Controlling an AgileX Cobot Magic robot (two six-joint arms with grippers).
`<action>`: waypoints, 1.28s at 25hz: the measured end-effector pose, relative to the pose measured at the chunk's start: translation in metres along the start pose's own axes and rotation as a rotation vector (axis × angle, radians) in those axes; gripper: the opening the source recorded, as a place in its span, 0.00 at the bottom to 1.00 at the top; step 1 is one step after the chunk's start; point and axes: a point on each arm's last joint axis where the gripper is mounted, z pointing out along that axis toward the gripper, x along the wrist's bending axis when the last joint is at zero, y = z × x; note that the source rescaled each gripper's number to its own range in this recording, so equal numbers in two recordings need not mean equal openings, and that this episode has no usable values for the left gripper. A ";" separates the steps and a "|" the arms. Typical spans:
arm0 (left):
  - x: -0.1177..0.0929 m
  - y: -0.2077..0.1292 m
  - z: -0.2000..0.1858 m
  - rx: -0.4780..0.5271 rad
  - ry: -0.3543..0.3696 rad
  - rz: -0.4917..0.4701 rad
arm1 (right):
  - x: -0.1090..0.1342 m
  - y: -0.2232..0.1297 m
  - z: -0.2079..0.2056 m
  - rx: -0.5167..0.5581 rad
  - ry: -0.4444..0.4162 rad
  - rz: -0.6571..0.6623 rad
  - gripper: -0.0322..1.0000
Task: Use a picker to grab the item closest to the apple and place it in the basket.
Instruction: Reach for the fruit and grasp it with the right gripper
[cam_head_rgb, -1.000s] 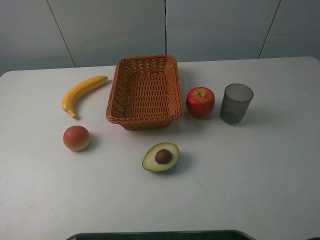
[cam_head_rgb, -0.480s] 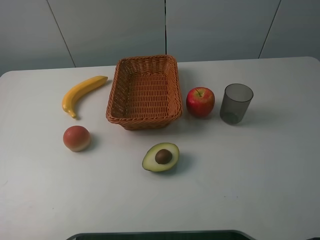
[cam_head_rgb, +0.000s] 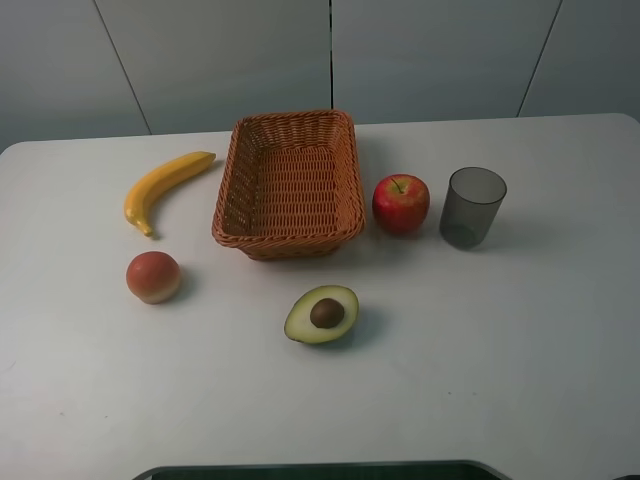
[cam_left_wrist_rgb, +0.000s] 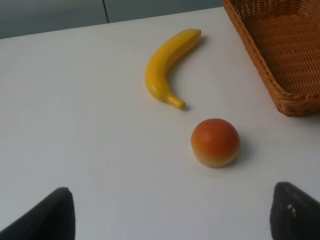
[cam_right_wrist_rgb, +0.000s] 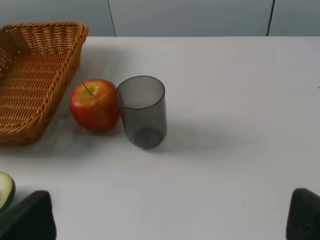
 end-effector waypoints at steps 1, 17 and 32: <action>0.000 0.000 0.000 0.000 0.000 0.000 | 0.000 0.000 0.000 0.000 0.000 0.000 1.00; 0.000 0.000 0.000 0.000 0.000 0.000 | 0.000 0.066 0.032 0.260 -0.005 0.019 1.00; 0.000 0.000 0.000 0.000 0.000 -0.002 | 0.054 0.104 0.152 0.575 0.257 -0.363 1.00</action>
